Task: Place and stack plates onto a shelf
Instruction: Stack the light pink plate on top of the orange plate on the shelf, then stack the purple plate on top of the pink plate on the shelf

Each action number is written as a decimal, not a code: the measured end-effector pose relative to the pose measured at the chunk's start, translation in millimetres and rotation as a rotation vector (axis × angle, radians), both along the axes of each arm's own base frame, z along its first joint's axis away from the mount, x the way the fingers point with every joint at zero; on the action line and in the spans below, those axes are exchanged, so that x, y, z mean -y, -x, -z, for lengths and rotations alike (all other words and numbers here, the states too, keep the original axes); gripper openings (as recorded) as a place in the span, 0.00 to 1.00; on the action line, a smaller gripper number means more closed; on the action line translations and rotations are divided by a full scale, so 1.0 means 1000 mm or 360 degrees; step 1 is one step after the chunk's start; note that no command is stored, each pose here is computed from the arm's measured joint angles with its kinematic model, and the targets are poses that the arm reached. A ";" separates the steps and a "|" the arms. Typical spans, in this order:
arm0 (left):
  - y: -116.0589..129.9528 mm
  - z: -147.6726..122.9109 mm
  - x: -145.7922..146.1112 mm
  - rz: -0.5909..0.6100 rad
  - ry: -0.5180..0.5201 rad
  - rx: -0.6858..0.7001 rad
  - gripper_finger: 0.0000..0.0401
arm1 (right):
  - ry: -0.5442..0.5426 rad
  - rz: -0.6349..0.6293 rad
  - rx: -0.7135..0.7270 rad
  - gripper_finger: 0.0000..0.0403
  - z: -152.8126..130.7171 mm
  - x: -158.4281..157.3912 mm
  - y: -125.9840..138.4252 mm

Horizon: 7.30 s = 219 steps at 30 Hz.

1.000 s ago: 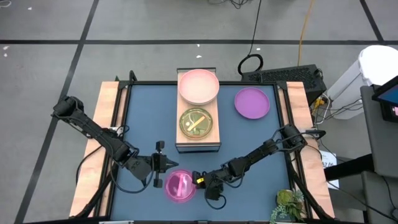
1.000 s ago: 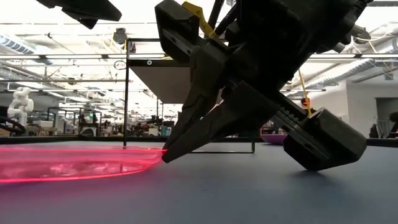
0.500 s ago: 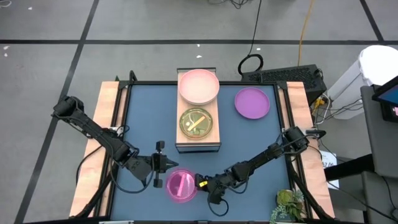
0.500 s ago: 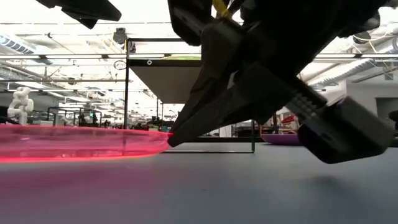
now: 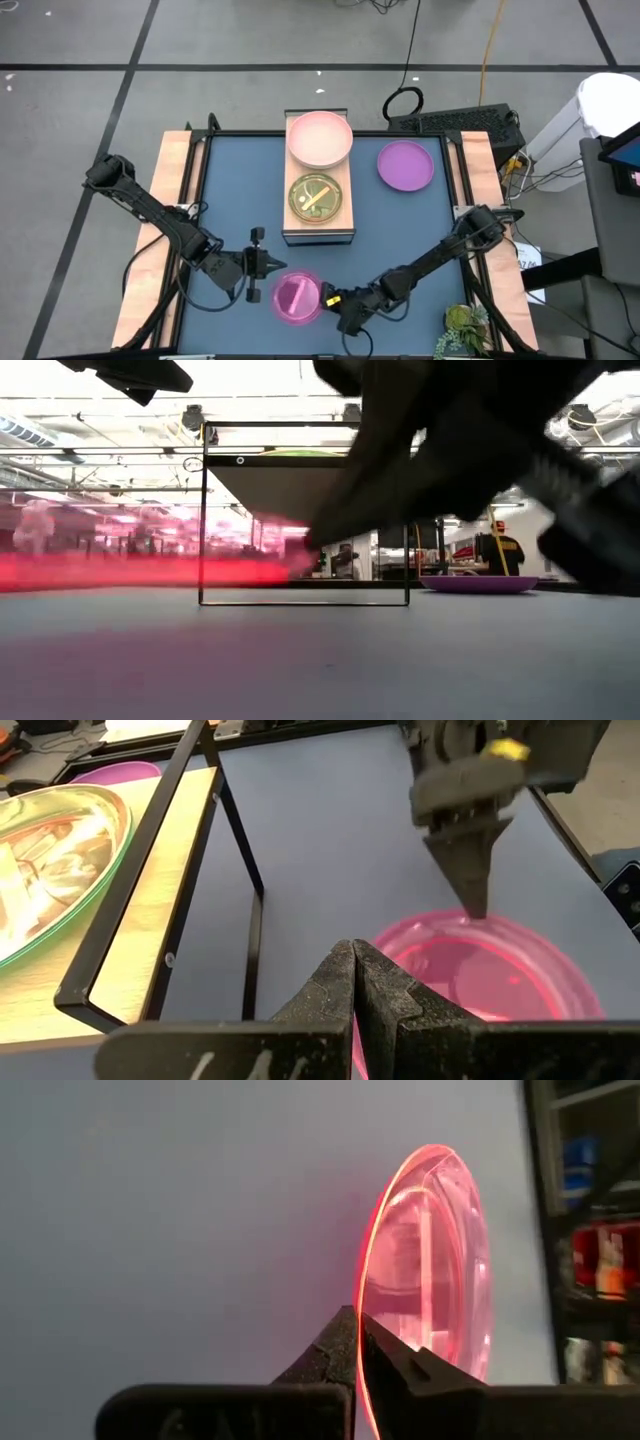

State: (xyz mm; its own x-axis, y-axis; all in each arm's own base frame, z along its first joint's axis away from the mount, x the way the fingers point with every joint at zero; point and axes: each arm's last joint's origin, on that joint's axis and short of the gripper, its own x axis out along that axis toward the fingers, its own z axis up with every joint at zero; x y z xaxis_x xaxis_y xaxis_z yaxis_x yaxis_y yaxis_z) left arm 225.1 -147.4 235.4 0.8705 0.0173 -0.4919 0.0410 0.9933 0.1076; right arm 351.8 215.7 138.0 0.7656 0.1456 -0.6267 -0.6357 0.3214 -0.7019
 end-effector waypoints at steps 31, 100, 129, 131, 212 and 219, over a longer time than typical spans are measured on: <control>-0.002 -0.004 -0.004 -0.0216 -0.0096 0.0130 0.01 | -0.0007 0.0086 0.0270 0.00 -0.117 -0.001 0.057; 0.045 -0.055 -0.046 -0.0461 -0.0004 0.0309 0.01 | -0.0189 0.0375 -0.0009 0.00 -0.149 0.222 0.044; 0.044 -0.049 -0.045 -0.0454 0.0006 0.0241 0.01 | -0.0605 0.0707 -0.0065 0.23 -0.174 0.219 0.089; 0.042 -0.047 -0.043 -0.0453 -0.0005 0.0228 0.01 | -0.0749 0.0880 -0.0039 0.22 -0.179 0.220 0.100; 0.022 -0.037 -0.054 -0.0562 -0.0110 0.0184 0.01 | -0.1102 0.2294 -0.0215 0.00 -0.029 0.259 0.163; 0.019 -0.037 -0.059 -0.0607 -0.0109 0.0187 0.01 | -0.1173 0.2273 -0.0212 0.00 -0.052 0.241 0.171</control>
State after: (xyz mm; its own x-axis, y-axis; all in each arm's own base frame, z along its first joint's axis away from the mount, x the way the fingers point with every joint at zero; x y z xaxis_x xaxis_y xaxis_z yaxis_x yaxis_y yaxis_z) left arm 206.1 -87.9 272.7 0.8455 0.3794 -0.3756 -0.3458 0.9252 0.1562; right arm 181.2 -24.8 189.8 0.4816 -0.3182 -0.8166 0.4230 0.9004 -0.1014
